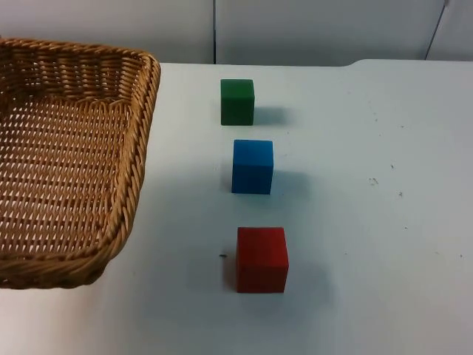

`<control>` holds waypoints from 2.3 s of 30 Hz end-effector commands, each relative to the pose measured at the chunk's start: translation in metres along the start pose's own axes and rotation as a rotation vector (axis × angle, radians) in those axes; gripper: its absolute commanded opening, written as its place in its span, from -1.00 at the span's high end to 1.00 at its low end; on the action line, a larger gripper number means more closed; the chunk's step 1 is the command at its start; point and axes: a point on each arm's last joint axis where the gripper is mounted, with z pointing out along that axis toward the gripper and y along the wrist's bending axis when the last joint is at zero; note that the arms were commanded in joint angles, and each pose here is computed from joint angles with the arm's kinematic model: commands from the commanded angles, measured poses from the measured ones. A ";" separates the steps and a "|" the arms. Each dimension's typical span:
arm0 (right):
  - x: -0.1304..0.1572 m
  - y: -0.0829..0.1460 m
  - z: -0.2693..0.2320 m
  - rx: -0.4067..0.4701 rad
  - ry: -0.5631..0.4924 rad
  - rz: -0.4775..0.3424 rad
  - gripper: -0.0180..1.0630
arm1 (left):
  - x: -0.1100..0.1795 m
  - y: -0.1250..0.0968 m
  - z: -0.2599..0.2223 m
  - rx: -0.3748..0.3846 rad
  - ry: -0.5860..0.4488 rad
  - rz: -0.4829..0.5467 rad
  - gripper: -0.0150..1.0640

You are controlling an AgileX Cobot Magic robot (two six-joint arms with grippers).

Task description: Pick up the basket with the left hand and place the blue cube into the basket with the right hand.

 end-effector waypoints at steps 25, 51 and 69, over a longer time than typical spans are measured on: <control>-0.113 0.137 0.240 -0.180 0.367 -0.157 -0.95 | -0.003 -0.005 -0.003 0.041 -0.036 -0.040 0.98; -0.009 0.157 0.385 -0.070 0.505 0.126 -0.90 | -0.003 -0.006 -0.003 0.057 -0.036 -0.048 0.98; 0.001 0.165 0.437 -0.025 0.581 0.069 -0.90 | -0.003 -0.007 -0.003 0.061 -0.034 -0.048 0.98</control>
